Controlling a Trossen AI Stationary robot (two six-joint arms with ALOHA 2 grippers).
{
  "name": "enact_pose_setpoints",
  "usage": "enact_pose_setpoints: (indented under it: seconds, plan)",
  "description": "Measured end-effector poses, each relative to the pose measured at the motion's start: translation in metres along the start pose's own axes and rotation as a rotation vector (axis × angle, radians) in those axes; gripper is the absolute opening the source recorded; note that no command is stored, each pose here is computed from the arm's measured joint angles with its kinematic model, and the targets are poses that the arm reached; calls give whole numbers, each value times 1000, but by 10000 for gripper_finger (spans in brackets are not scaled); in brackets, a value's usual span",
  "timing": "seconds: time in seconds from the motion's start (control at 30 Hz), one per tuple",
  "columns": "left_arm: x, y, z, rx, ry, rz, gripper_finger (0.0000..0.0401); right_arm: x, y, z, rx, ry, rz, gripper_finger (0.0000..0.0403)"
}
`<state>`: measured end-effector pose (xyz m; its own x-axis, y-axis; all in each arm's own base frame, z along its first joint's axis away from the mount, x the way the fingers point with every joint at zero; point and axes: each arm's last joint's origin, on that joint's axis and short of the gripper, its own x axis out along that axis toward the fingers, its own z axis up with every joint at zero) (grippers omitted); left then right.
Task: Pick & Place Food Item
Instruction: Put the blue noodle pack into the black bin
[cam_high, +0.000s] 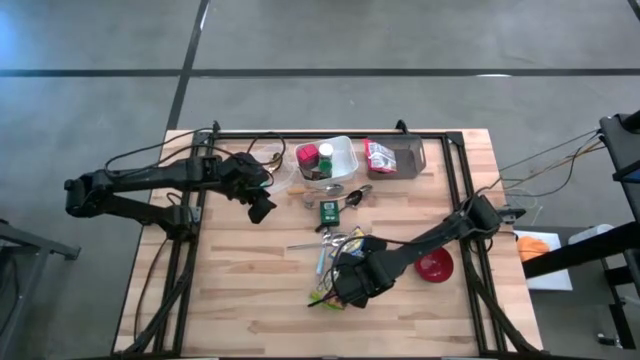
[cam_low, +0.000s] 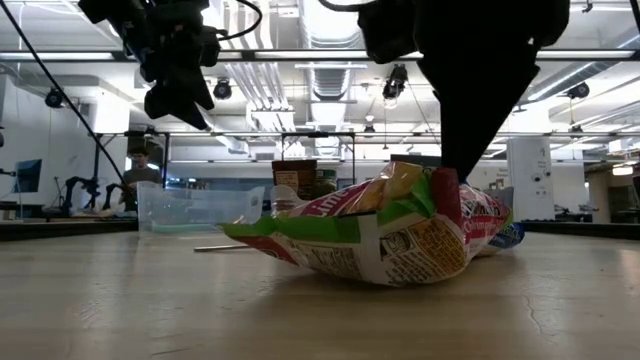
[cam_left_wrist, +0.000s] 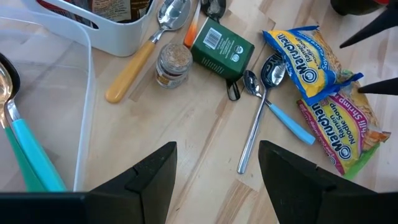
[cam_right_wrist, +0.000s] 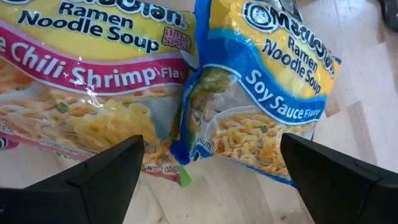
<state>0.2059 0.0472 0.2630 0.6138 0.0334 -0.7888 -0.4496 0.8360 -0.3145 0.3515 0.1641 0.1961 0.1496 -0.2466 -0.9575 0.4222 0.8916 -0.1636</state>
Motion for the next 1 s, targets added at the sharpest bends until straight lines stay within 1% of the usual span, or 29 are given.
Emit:
enact_pose_setpoints:
  seconds: [0.13, 0.23, 0.33, 0.53, 0.87, 1.0]
  plan:
    - [0, 0, 0, 0, 0, 0, 227, 1, -1, 0, -2, -7, -11, 372]
    - [0, 0, 0, 0, 0, 1, 227, 2, -2, 1, 0, -21, -23, 356]
    - [0, 0, 0, 0, -1, 2, 227, 6, -3, 1, 1, -20, -24, 317]
    - [0, 0, 0, 0, 0, 2, 227, 15, -3, -3, 7, -20, -25, 222]
    - [0, 0, 0, -1, 0, 1, 227, 28, -7, -10, 34, 0, -47, 113]
    - [0, 0, 0, -1, 0, 0, 227, 30, -8, -9, 64, 4, -44, 49]
